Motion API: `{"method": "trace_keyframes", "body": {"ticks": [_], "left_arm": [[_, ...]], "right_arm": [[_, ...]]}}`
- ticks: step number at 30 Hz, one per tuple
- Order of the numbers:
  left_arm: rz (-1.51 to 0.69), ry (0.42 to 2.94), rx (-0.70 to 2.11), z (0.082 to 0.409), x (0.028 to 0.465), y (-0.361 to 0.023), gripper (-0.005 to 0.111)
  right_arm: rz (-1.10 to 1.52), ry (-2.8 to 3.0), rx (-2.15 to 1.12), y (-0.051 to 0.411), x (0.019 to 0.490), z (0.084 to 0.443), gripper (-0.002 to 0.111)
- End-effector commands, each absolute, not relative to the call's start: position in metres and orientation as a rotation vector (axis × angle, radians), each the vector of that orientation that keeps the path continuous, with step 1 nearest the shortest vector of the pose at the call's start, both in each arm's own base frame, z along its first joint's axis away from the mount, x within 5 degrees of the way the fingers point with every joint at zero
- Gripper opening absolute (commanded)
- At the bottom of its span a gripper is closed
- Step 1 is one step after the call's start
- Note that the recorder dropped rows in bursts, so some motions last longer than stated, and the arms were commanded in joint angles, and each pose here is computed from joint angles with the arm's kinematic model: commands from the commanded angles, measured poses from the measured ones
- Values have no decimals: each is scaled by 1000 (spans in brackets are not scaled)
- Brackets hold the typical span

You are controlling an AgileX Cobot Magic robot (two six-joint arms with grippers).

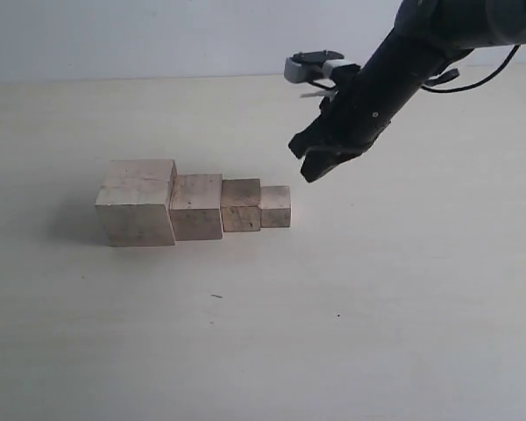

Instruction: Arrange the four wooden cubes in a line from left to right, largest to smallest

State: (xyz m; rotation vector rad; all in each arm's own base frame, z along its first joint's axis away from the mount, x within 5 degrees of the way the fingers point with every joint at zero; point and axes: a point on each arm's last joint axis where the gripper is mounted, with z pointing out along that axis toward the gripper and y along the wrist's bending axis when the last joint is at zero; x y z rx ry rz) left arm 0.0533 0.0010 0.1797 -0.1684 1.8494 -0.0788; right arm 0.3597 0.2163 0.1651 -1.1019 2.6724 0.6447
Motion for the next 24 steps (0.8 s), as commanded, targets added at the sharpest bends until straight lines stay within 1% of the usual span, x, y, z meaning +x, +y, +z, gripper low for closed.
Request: {"method": "trace_keyframes", "body": {"ticks": [1,2,3,4,5,8,12,16,19,24], "left_arm": [[-80,1836,-168,181,53,1,0],[-80,1836,-168,181,53,1,0],[-80,1836,-168,181,53,1,0],[-80,1836,-168,181,53,1,0],[-80,1836,-168,181,53,1,0],[-80,1836,-168,181,53,1,0],[-80,1836,-168,181,53,1,0],[-80,1836,-168,181,53,1,0],[-80,1836,-168,181,53,1,0],[-80,1836,-168,181,53,1,0]], "right_arm": [[554,2568,-930,206,353,233,0],[544,2521,-891,204,351,249,0],[536,2434,-822,199,346,279,0],[533,2391,-786,196,342,293,0],[536,2351,-743,192,336,307,0],[527,2262,-646,179,317,329,0],[525,2215,-527,160,285,331,0],[510,2233,-512,142,251,313,0],[529,2257,-508,133,230,307,0],[577,2234,-488,127,212,316,0]]}}
